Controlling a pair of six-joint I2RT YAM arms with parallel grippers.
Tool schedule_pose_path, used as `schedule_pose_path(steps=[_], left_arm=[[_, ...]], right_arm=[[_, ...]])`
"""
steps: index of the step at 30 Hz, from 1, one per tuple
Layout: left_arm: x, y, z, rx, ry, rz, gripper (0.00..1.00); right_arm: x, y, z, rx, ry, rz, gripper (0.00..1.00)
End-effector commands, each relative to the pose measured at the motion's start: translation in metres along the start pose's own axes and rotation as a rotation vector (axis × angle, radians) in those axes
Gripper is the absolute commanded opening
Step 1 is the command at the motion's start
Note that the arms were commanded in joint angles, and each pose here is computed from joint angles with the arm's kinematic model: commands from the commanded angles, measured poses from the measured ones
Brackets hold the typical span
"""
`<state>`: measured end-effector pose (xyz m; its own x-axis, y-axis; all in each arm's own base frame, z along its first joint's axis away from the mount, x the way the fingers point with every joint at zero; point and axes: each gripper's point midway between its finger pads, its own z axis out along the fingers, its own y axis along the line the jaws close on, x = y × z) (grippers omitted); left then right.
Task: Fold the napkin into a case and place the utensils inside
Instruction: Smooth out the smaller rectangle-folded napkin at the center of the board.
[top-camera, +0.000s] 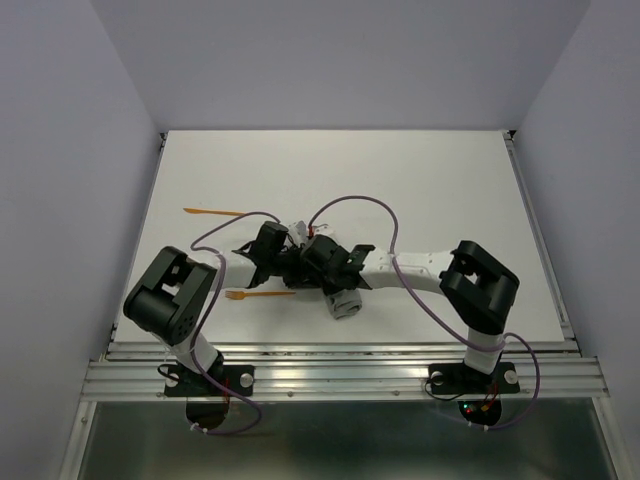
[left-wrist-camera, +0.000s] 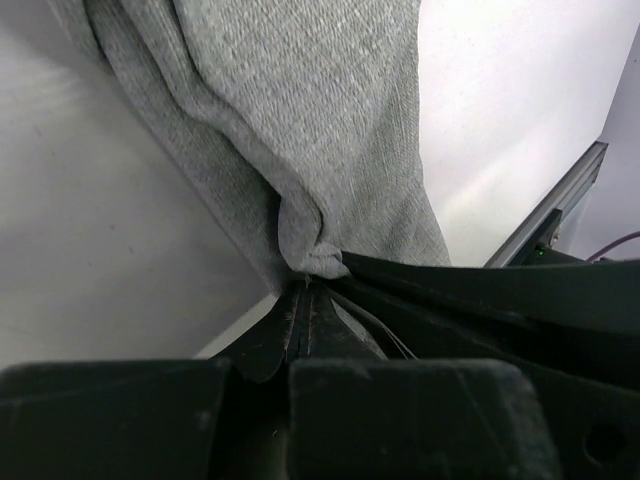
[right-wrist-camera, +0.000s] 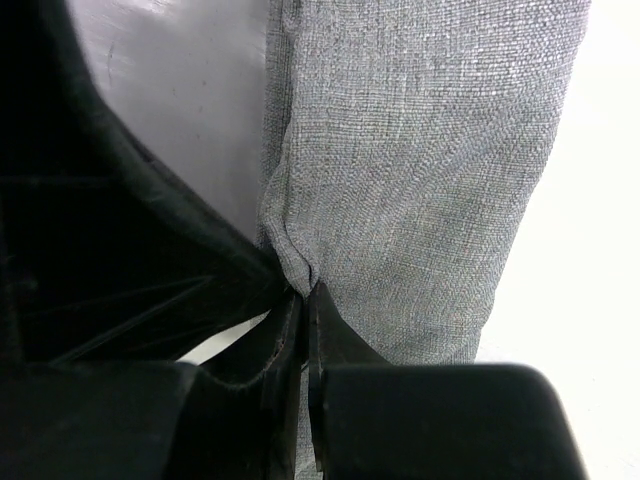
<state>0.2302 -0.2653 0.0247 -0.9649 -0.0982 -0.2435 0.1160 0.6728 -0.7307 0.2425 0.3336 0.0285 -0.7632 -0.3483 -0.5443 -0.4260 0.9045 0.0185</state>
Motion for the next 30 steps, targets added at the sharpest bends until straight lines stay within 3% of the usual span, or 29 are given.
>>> schedule_pose_path(steps=[1,9,14,21,30], left_arm=[[0.006,-0.008,-0.013,-0.008,0.003,0.002,0.0],[0.003,-0.003,-0.04,-0.068,-0.036,-0.018,0.0],[-0.033,0.002,-0.058,-0.05,-0.149,-0.063,0.0],[-0.06,-0.03,-0.046,0.076,-0.144,-0.054,0.0],[-0.055,-0.041,-0.028,0.152,-0.11,-0.084,0.0]], right_arm=[[0.001,0.01,0.005,-0.04,-0.037,0.052,0.04],[0.01,0.007,0.01,-0.049,-0.045,0.066,0.05],[0.009,0.01,0.009,-0.069,-0.061,0.074,0.07],[0.009,0.011,0.011,-0.076,-0.065,0.088,0.08],[0.008,0.013,0.01,-0.084,-0.067,0.089,0.08]])
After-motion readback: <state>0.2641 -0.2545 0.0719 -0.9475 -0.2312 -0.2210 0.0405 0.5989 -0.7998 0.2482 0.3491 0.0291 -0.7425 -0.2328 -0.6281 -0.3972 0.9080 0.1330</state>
